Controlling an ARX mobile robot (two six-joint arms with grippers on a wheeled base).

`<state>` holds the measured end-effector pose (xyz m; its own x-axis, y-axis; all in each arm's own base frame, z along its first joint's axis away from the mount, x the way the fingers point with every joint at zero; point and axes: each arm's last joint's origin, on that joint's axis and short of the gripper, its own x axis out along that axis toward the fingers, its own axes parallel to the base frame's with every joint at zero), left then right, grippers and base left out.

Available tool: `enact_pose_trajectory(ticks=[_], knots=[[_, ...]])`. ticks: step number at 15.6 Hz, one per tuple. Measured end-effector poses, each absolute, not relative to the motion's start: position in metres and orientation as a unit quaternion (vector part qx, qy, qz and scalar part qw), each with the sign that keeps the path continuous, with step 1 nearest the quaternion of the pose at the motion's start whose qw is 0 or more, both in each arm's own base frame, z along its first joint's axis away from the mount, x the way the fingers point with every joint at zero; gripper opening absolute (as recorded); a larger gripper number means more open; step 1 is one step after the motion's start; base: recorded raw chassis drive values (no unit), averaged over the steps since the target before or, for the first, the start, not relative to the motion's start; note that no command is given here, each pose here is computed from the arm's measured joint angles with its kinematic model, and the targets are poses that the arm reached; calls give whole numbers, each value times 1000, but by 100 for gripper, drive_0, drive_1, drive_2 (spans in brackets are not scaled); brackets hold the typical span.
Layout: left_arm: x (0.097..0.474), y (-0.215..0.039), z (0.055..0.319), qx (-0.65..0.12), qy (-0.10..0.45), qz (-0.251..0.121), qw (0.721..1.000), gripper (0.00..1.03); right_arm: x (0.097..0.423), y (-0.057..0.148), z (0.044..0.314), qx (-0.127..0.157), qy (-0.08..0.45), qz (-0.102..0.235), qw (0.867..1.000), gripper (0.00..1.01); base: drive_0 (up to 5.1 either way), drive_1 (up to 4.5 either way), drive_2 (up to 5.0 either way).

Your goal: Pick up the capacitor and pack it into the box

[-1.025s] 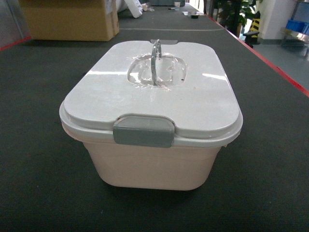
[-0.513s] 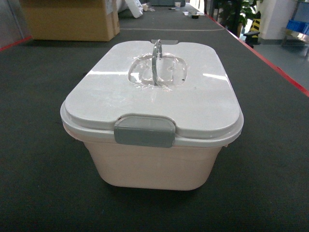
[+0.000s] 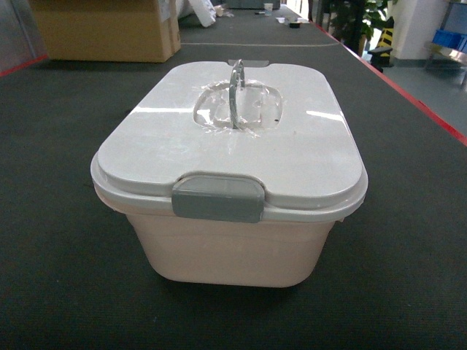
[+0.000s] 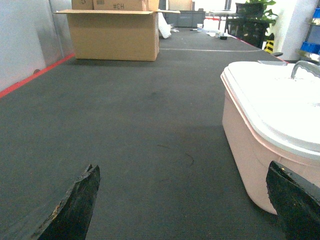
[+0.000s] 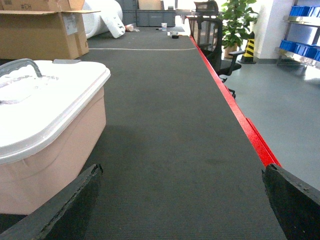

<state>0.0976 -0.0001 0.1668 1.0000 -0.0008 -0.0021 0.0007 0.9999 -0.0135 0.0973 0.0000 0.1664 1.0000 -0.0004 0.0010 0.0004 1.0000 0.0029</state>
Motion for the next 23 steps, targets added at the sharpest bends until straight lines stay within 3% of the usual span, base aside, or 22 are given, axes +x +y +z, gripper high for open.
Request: enact_pose_trajectory(ticks=[23], knots=[[98,0,167,-7,1,0,1000,98,97,0,166,1,-1,0,1000,98,0,0,0]])
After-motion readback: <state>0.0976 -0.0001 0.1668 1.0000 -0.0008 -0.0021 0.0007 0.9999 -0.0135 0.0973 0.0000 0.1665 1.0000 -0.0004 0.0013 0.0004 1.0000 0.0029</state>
